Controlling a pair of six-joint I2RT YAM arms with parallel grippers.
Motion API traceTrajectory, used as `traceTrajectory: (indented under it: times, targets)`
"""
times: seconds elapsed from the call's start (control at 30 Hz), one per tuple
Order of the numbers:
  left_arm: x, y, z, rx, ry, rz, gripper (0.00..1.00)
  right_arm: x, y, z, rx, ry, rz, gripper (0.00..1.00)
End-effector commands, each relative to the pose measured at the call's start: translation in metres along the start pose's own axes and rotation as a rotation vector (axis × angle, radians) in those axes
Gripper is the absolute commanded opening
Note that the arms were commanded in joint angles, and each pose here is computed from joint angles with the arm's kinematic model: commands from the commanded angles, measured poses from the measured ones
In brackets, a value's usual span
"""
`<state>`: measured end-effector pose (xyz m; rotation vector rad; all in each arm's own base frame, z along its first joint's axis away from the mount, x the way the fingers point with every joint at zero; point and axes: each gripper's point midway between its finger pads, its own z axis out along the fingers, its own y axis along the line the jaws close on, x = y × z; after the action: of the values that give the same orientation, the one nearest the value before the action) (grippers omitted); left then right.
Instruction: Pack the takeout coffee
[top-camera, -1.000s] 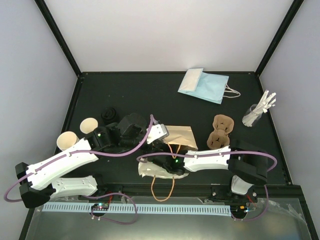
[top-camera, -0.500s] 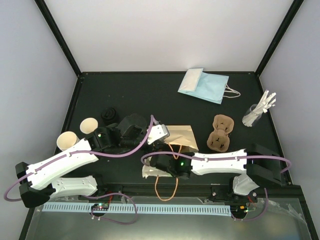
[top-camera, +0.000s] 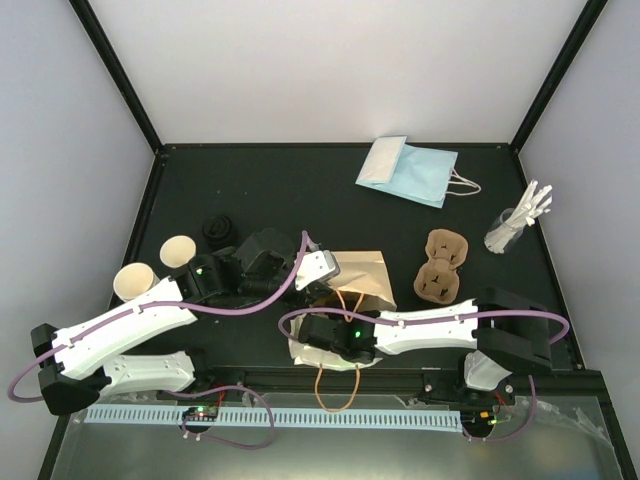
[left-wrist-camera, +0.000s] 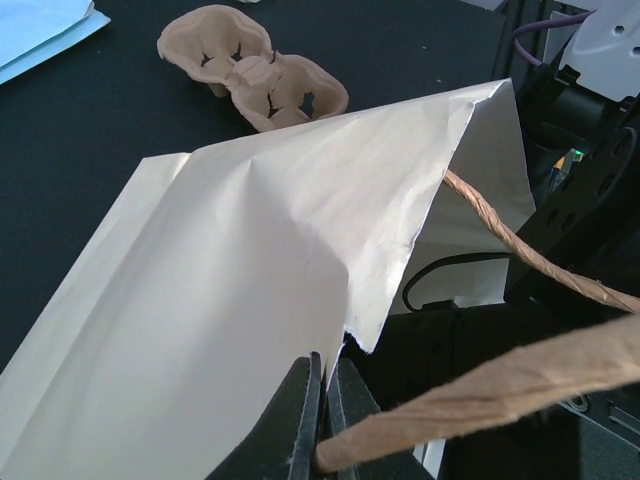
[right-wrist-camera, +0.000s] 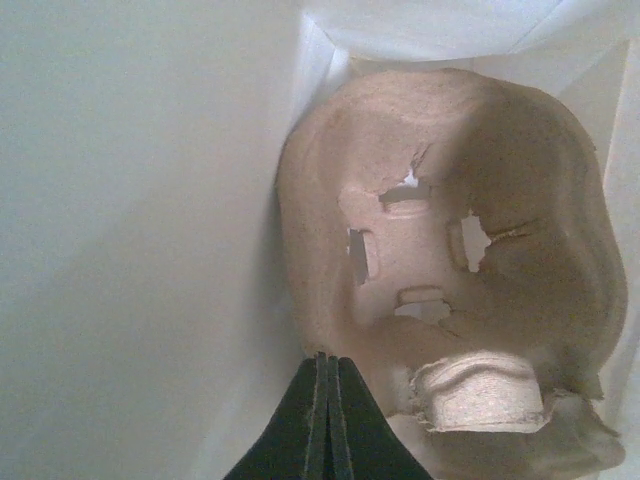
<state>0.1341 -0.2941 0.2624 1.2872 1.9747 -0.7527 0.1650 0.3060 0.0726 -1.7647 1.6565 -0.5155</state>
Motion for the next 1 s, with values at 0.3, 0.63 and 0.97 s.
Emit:
traceTrajectory:
  times: [0.3, 0.63, 0.97]
  targets:
    - [0.011, -0.006, 0.0, 0.023, 0.041, -0.026, 0.02, 0.001, -0.029, 0.006, 0.093, 0.014, 0.015, 0.01]
    - [0.01, -0.011, -0.001, 0.04, 0.032, -0.015, 0.02, -0.003, -0.055, 0.029, 0.18, 0.035, 0.034, 0.01]
    - [0.009, -0.014, -0.001, 0.045, 0.025, -0.014, 0.02, 0.006, -0.054, 0.048, 0.232, 0.081, 0.019, 0.01]
